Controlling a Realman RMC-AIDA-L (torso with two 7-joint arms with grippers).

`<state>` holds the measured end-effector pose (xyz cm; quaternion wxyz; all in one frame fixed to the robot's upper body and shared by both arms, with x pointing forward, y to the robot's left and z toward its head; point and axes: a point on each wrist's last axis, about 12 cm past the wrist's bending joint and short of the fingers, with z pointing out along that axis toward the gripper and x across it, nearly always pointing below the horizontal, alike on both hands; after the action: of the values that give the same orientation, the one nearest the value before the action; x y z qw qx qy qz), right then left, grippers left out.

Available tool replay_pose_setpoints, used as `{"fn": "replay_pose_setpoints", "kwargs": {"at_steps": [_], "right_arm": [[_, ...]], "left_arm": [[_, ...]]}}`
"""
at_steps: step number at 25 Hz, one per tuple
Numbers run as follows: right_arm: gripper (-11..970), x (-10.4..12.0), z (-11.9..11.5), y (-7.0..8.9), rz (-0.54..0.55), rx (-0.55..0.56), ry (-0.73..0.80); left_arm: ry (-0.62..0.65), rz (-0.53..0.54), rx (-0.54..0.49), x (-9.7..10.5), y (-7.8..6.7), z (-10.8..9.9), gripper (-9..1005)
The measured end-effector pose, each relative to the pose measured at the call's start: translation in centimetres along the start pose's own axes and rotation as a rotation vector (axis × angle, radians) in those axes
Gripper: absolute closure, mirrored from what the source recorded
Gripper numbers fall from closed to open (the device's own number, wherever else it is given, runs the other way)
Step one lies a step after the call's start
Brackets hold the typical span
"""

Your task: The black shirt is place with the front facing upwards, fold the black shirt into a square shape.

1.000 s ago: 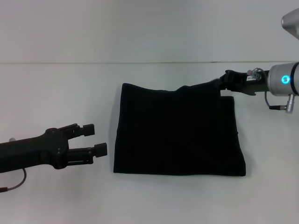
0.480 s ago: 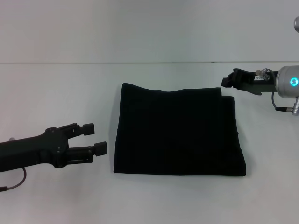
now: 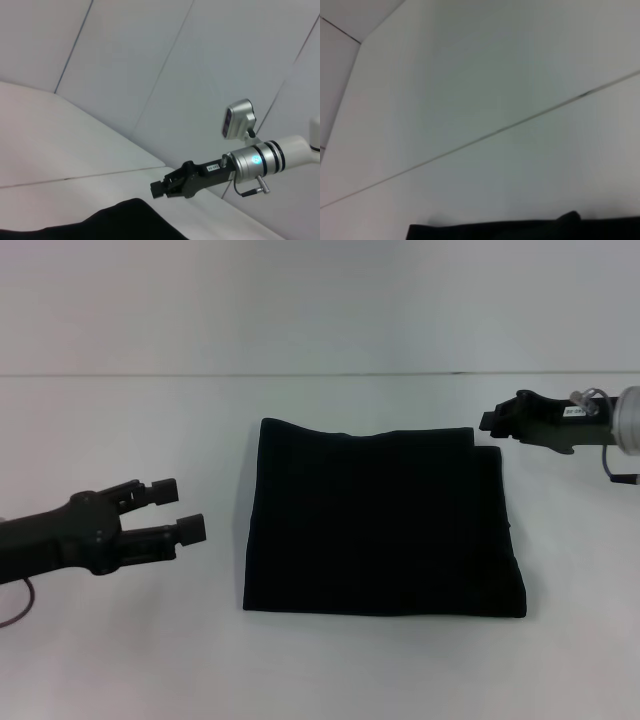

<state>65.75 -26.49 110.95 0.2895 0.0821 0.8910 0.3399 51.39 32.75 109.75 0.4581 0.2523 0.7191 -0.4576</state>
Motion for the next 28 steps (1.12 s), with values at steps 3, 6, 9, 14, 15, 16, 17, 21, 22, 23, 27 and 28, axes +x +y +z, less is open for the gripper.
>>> {"fn": "replay_pose_setpoints", "kwargs": {"at_steps": [3, 6, 9, 14, 15, 16, 17, 21, 22, 23, 27, 28], "right_arm": [[882, -0.2, -0.6, -0.2, 0.052, -0.01, 0.024], [774, -0.2, -0.6, 0.0, 0.085, -0.01, 0.052], [666, -0.1, -0.5, 0.4, 0.109, -0.008, 0.083], [422, 0.0, -0.5, -0.1, 0.127, 0.053, 0.101], [407, -0.1, -0.5, -0.2, 0.129, 0.064, 0.094], [392, -0.2, -0.5, -0.3, 0.13, 0.07, 0.084], [377, -0.3, -0.4, -0.4, 0.13, 0.075, 0.076], [332, -0.6, 0.1, 0.1, 0.123, 0.082, 0.046], [333, -0.5, 0.4, 0.3, 0.122, 0.081, 0.046], [333, -0.4, 0.7, 0.5, 0.121, 0.081, 0.046], [336, -0.1, 1.7, 1.6, 0.099, 0.076, 0.049], [336, -0.1, 1.9, 1.8, 0.095, 0.076, 0.048]], "left_arm": [[0.007, -0.007, 0.015, -0.7, -0.1, -0.9, 32], [0.015, -0.007, 0.026, -1.2, -0.1, -1.5, 32], [0.026, -0.003, 0.032, -1.8, -0.3, -2.0, 32], [0.056, 0.006, 0.027, -2.2, -0.3, -2.4, 32], [0.065, 0.01, 0.025, -2.2, -0.3, -2.4, 32], [0.072, 0.013, 0.02, -2.2, -0.2, -2.4, 32], [0.077, 0.016, 0.015, -2.3, -0.1, -2.4, 32], [0.083, 0.023, -0.007, -2.6, 0.2, -2.7, 32], [0.082, 0.024, -0.011, -2.6, 0.2, -2.7, 32], [0.081, 0.025, -0.012, -2.6, 0.2, -2.7, 32], [0.08, 0.027, -0.016, -2.6, 0.3, -2.8, 32], [0.081, 0.027, -0.016, -2.6, 0.3, -2.8, 32]]}}
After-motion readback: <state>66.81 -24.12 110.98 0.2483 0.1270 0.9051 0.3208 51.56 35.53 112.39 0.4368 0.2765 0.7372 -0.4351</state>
